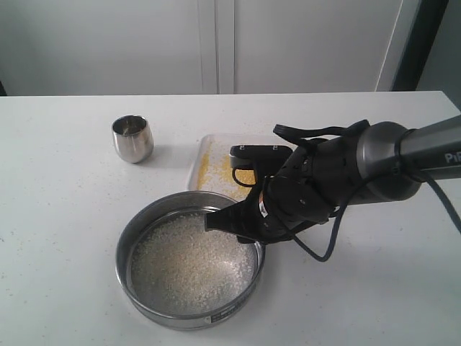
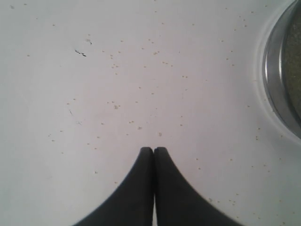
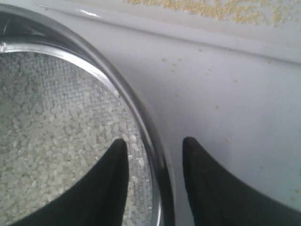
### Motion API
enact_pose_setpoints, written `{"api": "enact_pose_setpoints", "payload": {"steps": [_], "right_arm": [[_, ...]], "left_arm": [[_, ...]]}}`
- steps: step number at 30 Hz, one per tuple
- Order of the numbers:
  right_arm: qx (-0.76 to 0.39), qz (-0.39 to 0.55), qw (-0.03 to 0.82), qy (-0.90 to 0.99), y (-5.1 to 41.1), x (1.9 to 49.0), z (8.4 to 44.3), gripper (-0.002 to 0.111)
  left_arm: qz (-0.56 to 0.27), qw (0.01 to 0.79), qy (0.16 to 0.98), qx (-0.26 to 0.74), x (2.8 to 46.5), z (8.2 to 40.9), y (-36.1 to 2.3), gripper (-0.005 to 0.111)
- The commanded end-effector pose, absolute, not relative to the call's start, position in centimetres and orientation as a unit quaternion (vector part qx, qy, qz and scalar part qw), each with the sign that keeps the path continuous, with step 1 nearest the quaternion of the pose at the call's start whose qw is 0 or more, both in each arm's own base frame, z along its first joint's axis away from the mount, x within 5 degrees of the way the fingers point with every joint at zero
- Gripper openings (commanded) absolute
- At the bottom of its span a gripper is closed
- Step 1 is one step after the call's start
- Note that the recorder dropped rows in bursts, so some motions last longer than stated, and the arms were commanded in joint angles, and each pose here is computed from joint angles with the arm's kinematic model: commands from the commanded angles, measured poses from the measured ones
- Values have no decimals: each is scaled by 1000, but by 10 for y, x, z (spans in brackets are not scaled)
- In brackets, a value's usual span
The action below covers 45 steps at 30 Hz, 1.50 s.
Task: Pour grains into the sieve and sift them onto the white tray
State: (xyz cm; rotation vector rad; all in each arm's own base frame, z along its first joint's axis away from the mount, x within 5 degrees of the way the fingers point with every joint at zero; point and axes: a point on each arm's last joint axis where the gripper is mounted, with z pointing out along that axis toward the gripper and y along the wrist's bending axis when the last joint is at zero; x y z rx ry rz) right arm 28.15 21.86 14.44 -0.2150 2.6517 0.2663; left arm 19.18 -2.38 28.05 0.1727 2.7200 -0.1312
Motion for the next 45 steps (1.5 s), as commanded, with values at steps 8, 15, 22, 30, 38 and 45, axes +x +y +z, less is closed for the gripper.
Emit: {"api": "enact_pose_setpoints", "payload": {"steps": [8,15,22,30,38,45], "right_arm": [[-71,107,241,962,220,282,153,37],[-66,120,268,954,214,277,187,37],[-72,90,265,957,200,265,214,0],[-107,66,253,959,189,254,232,0],[-105,67,242,962,170,250,248,0],[-116,73,240,961,147,250,263,0]], "left_arm": [[-51,202,976,61,189,281,-24,0],[-51,202,976,61,189,281,-24,0],[-51,202,976,61,189,281,-24,0],[-51,202,976,61,189,281,-24,0],[-51,202,976,61,189,281,-24,0],[-51,202,976,61,189,281,-24,0]]}}
